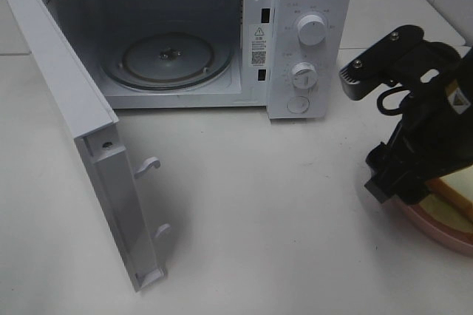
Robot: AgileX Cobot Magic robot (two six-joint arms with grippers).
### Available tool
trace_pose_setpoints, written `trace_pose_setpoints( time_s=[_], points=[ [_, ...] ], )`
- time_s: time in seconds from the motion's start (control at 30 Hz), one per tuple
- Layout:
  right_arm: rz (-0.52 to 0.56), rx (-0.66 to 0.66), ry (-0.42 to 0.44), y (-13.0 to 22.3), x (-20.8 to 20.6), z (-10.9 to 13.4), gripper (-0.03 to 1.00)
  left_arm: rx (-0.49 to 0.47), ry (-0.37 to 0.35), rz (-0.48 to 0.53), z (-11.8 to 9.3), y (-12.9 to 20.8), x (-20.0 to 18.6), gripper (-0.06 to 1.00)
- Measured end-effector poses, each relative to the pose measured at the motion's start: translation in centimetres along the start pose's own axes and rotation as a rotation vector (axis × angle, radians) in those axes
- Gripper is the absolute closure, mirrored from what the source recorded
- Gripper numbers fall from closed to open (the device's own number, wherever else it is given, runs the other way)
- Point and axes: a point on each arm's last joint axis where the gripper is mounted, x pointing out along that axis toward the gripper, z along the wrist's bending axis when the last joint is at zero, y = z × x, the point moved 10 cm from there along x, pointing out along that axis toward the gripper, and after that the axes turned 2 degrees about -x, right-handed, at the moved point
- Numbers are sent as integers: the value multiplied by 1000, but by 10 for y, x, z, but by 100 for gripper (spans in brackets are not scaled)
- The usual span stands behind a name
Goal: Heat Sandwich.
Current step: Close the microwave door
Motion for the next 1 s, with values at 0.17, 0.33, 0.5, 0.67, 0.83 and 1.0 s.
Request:
trace_pose_setpoints(
  time_s=[0.17, 0.33, 0.5, 0.67, 0.83, 1.0],
  points=[
    [-37, 13, -43, 6, -23, 3, 21, 0, 0, 0, 0, 0, 0, -3],
    [-76, 23, -109, 14, -45, 11, 21, 0, 0, 0, 0, 0, 0, -3],
    [-133, 34, -123, 23, -68, 9, 21, 0, 0, 0, 0, 0, 0, -3],
    [-190, 55, -125, 39, -94, 4, 21, 0, 0, 0, 0, 0, 0, -3],
    [-229, 62, -120, 54, -110, 0, 21, 0, 0, 0, 0, 0, 0, -3],
    [-261, 77, -116, 68, -123, -3, 21, 0, 0, 0, 0, 0, 0, -3]
  ],
)
